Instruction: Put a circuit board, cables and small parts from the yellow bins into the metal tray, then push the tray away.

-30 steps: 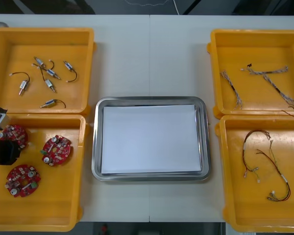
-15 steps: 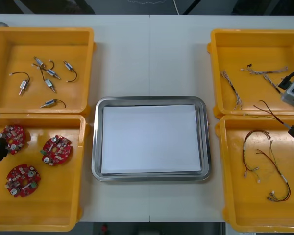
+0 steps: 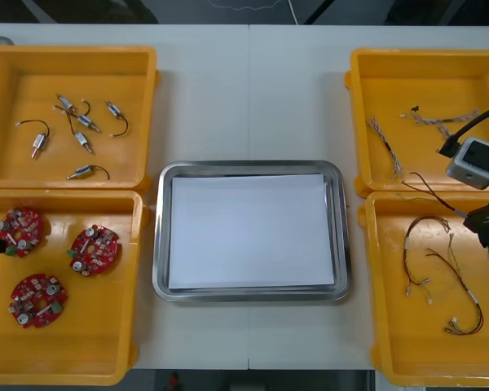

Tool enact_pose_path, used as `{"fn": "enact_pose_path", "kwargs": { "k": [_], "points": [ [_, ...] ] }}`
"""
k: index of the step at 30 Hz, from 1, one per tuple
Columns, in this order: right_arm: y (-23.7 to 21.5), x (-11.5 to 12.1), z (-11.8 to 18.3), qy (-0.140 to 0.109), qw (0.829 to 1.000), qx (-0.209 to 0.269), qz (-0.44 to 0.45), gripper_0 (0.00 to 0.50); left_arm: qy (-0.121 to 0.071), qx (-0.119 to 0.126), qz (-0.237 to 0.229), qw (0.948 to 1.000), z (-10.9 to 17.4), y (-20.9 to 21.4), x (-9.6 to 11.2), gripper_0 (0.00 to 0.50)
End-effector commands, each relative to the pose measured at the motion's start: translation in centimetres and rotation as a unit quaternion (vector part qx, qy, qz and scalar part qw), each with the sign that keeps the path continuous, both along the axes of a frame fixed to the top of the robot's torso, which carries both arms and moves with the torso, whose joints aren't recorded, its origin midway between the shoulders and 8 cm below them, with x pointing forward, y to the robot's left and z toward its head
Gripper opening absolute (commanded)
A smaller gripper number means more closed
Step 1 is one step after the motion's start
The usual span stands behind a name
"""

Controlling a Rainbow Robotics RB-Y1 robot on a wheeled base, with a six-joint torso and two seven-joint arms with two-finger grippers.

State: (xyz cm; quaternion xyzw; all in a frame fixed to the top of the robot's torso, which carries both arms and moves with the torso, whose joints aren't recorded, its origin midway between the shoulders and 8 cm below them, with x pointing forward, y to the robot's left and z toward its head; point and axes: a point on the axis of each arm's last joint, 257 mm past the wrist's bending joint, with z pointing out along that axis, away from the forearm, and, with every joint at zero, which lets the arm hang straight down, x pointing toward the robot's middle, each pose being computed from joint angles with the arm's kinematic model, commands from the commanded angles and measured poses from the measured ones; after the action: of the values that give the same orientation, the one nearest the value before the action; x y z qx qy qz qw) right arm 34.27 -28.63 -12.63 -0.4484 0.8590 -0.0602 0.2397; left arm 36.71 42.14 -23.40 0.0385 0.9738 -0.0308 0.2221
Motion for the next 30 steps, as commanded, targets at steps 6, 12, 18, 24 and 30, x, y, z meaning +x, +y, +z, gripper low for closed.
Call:
{"fn": "enact_pose_path", "kwargs": {
  "k": [6, 12, 18, 24, 30],
  "points": [
    [0.2, -0.3, 1.1, -0.011, 0.998, -0.04, 0.043, 0.0, -0.034, 0.044, -0.057, 0.9968, 2.1, 0.4, 1.3, 0.5],
    [-0.4, -0.5, 1.1, -0.007, 0.998, -0.047, 0.036, 0.0, -0.041, 0.032, -0.057, 0.997, 0.7, -0.1, 2.4, 0.5],
    [-0.6, -0.7, 1.0, -0.003, 0.998, -0.051, 0.031, 0.0, -0.04, 0.03, -0.061, 0.9969, -0.8, -0.5, 2.8, 0.5],
    [-0.7, -0.7, 1.0, -0.002, 0.998, -0.051, 0.029, 0.0, -0.046, 0.025, -0.063, 0.9967, -2.1, -1.1, 3.3, 0.5],
    [-0.9, -0.7, 1.0, -0.002, 0.998, -0.053, 0.027, 0.0, -0.049, 0.029, -0.064, 0.9963, -2.7, -0.9, 3.6, 0.5]
  ]
}}
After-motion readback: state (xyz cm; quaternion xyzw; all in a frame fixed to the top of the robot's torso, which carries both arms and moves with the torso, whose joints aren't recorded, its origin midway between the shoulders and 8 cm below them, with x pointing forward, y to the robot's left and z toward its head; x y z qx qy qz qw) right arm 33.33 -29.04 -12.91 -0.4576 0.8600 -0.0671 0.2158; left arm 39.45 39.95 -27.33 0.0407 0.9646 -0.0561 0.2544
